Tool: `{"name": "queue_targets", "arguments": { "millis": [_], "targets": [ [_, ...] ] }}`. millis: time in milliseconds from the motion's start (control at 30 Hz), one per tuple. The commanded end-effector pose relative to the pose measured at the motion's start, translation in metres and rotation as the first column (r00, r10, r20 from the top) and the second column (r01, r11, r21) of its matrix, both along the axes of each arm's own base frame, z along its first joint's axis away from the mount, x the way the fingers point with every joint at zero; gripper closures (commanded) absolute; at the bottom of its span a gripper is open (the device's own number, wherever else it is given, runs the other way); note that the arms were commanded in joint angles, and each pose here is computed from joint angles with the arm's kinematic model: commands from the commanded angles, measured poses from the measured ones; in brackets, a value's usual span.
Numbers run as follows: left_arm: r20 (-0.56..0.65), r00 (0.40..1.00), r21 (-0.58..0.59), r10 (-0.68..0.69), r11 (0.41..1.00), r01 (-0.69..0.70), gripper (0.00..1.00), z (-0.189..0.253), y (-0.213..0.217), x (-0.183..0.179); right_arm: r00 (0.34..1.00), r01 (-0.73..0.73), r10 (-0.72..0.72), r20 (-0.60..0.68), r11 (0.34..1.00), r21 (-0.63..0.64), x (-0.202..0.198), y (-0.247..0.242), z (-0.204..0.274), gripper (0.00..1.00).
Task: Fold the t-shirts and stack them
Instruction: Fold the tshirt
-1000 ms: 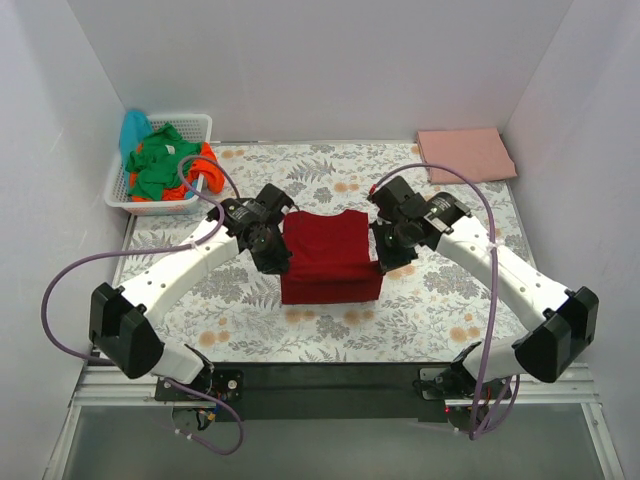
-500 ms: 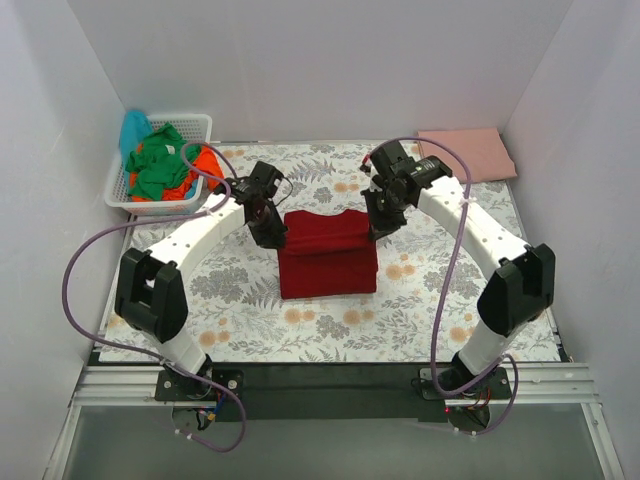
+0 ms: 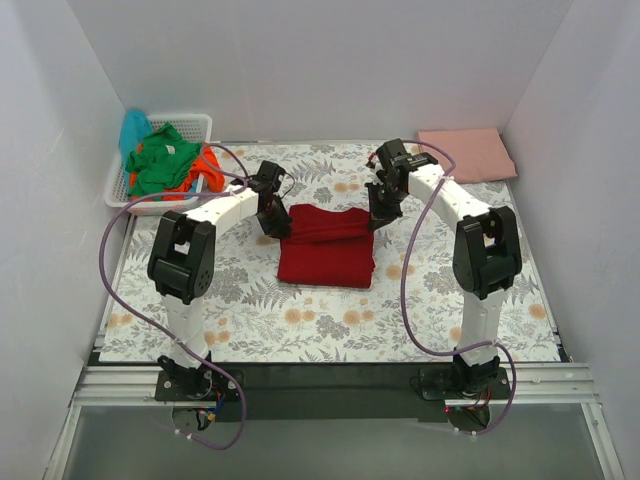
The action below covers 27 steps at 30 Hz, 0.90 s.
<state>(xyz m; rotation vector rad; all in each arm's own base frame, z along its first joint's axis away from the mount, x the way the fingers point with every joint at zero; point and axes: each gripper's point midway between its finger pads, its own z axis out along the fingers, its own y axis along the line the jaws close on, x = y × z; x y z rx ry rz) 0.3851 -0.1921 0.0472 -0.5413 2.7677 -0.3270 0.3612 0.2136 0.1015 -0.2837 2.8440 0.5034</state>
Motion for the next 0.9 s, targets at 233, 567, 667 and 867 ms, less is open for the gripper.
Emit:
{"name": "queue_targets", "arguments": {
  "millis": [233, 567, 667, 867],
  "targets": [
    [0.124, 0.992, 0.043, 0.025, 0.999, -0.030, 1.00, -0.016, 0.014, 0.042, 0.999, 0.030, -0.029, 0.023, 1.000, -0.003, 0.031, -0.014, -0.054, 0.99],
    [0.315, 0.948, -0.030, -0.041, 0.998, 0.053, 1.00, 0.053, 0.000, 0.055, 0.997, 0.062, -0.062, 0.046, 0.998, 0.008, 0.018, -0.024, -0.064, 0.99],
    [0.348, 0.935, -0.026, -0.064, 0.997, 0.078, 1.00, 0.058, -0.003, 0.061, 0.998, 0.060, -0.060, 0.035, 0.998, 0.003, 0.016, -0.027, -0.071, 0.99],
    [0.338, 0.939, -0.003, -0.070, 0.997, 0.076, 1.00, 0.030, -0.004, 0.071, 0.998, 0.060, -0.060, 0.032, 0.998, 0.002, 0.013, -0.028, -0.080, 0.99]
  ]
}}
